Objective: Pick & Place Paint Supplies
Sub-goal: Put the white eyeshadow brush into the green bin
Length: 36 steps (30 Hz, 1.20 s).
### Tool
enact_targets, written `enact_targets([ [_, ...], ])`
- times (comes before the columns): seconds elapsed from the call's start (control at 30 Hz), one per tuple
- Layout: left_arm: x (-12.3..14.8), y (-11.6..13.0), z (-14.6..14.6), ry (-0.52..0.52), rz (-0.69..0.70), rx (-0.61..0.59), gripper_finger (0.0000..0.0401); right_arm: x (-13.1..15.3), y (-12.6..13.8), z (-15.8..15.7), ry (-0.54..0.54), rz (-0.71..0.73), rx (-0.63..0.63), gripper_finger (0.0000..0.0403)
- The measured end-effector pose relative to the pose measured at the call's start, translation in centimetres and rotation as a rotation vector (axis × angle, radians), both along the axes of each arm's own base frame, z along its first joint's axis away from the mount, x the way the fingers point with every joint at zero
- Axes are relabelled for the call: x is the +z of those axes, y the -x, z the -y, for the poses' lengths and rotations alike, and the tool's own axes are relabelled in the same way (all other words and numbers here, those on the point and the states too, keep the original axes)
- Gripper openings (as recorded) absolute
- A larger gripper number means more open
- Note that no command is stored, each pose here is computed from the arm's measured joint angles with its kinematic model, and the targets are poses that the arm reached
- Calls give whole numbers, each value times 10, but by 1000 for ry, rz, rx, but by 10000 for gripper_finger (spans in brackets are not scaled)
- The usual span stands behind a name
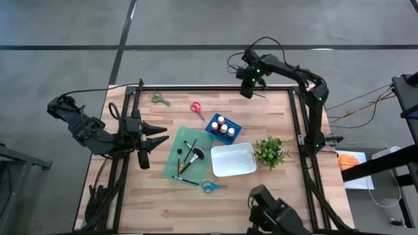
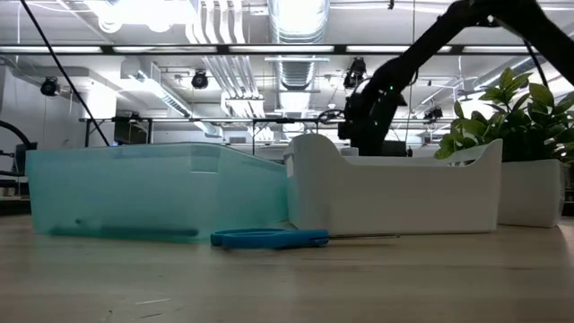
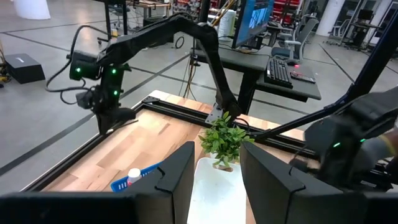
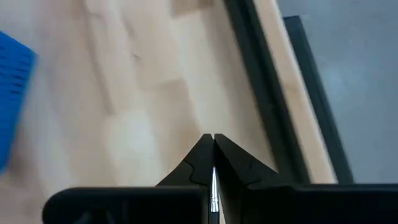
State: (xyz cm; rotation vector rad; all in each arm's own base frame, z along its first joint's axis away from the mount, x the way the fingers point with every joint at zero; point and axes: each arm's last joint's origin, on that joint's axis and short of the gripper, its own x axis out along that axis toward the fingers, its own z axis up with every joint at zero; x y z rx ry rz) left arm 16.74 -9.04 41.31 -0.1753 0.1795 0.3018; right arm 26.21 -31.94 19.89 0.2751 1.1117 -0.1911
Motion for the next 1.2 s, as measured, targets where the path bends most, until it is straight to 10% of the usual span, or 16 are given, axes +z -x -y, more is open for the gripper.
enact_targets([
  [0.8, 0, 1, -2, -52, 4, 76, 137, 132, -117, -206, -153, 785, 265, 7],
  [1.2, 0, 1, -2, -69, -3, 68, 137, 69, -186, -247, -227, 828, 293, 7],
])
